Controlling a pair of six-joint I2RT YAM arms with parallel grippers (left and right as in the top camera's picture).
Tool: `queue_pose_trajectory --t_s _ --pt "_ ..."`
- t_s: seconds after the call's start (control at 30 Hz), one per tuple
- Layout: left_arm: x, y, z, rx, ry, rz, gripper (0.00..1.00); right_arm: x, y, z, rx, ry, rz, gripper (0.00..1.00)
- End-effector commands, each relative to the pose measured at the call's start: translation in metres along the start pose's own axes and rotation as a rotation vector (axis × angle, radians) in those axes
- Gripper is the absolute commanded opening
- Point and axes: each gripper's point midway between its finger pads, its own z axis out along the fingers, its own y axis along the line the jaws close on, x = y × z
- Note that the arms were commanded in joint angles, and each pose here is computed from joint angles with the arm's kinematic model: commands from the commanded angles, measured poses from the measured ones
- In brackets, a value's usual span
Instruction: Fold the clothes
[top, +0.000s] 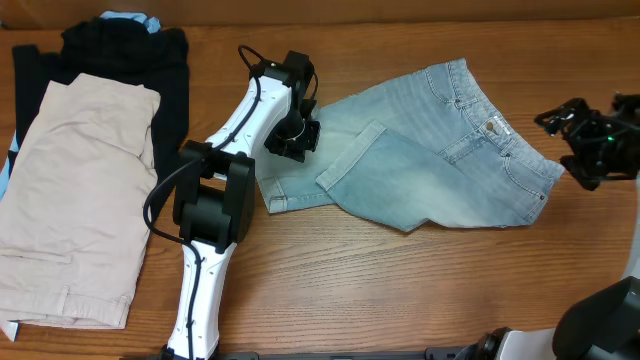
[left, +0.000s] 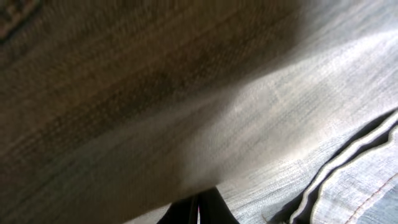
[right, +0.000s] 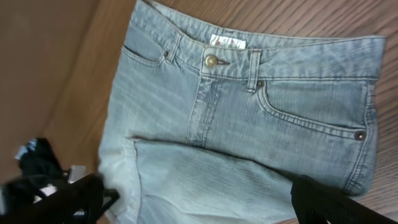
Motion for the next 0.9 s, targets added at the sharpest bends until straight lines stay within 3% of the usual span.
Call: queue_pose_trajectory --t_s 0.0,0.37,0.73,0.77,0.87 --pt "-0.008 0.024 0.055 -0.042 0.028 -0.019 0.04 0.004 0.010 0.000 0.049 -0.021 -0.077 1.00" --pt "-0.075 0.099 0.052 -0.228 -0.220 0.014 0.04 0.027 0.040 0.016 0.049 0.029 -0.178 1.00" --pt "-0.118 0.101 -0.024 -0.232 -0.359 0.058 0.06 0.040 0.095 0.037 0.023 -0.033 -0.381 1.00" --pt "-0.120 0.095 -0.038 -0.230 -0.369 0.064 0.11 0.039 0.101 0.039 0.022 -0.053 -0.401 1.00" --pt "-0.122 0.077 -0.084 -0.228 -0.405 0.082 0.57 0.037 0.123 0.042 -0.015 -0.104 -0.471 1.00"
